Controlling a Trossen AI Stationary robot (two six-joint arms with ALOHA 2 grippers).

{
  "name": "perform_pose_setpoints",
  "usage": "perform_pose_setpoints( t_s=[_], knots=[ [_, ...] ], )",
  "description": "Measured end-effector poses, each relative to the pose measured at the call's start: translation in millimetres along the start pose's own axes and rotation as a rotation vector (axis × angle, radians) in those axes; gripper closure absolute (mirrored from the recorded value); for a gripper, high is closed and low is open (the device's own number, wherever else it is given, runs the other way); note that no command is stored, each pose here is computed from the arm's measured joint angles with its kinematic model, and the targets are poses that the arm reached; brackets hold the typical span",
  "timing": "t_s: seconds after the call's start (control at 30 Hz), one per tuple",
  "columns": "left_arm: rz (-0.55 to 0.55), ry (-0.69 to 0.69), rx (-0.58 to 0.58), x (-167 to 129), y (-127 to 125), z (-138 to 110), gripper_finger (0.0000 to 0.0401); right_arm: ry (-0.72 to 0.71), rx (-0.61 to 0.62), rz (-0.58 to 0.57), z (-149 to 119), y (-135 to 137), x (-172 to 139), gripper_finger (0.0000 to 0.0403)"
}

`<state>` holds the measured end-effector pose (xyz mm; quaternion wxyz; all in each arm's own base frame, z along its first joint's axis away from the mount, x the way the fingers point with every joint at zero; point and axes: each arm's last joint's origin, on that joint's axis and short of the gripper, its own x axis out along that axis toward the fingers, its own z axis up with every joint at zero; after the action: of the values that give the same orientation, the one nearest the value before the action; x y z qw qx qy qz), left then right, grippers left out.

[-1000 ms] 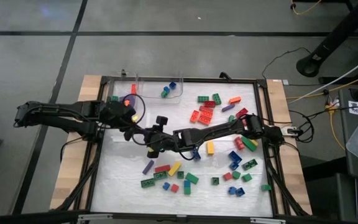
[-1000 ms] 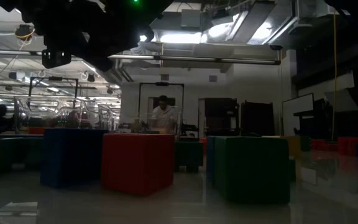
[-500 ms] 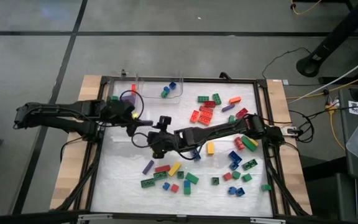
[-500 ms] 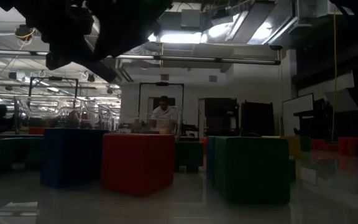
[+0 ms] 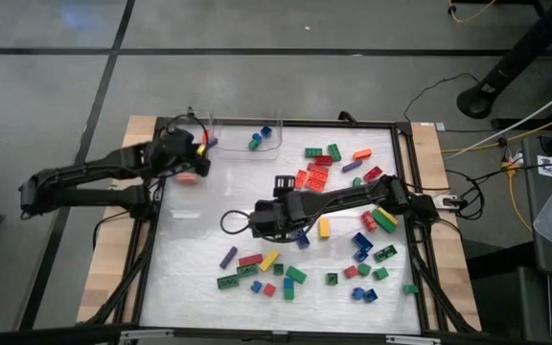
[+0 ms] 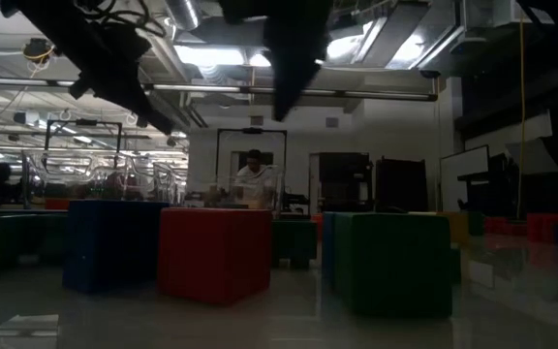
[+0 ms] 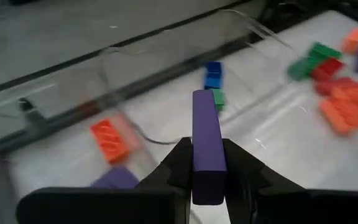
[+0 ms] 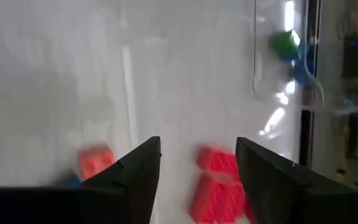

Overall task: Sort blocks by size
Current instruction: Put the large purple block into the left transparent bin

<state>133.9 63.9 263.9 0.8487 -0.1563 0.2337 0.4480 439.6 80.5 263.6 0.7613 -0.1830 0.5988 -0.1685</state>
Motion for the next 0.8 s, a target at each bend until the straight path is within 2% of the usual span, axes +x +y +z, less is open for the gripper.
perform_pose_setpoints(
  t_s=[0.2, 0.33, 0.6, 0.73, 0.8],
  knots=[
    [0.101, 0.047, -0.062, 5.5, 13.4, -1.5, 0.0343, 0.175, -0.08, -0.051, -16.3, -13.6, 5.5, 0.0213],
    [0.148, 0.093, -0.088, 6.2, 19.5, -5.5, 0.0341, 0.216, -0.066, -0.055, -18.9, -27.3, 17.3, 0.022],
    [0.183, 0.155, -0.054, 5.4, 23.6, -11.4, 0.0345, 0.408, -0.049, -0.036, -57.2, -55.3, 57.8, 0.0226],
    [0.185, 0.161, -0.009, 5.4, 23.8, -11.7, 0.033, 0.413, -0.002, 0.004, -77.3, -66.9, 80.0, 0.0226],
    [0.186, 0.165, 0.02, 5.8, 23.7, -11.8, 0.0321, 0.389, -0.009, 0.058, -84.0, -70.1, 90.7, 0.0226]
  ],
)
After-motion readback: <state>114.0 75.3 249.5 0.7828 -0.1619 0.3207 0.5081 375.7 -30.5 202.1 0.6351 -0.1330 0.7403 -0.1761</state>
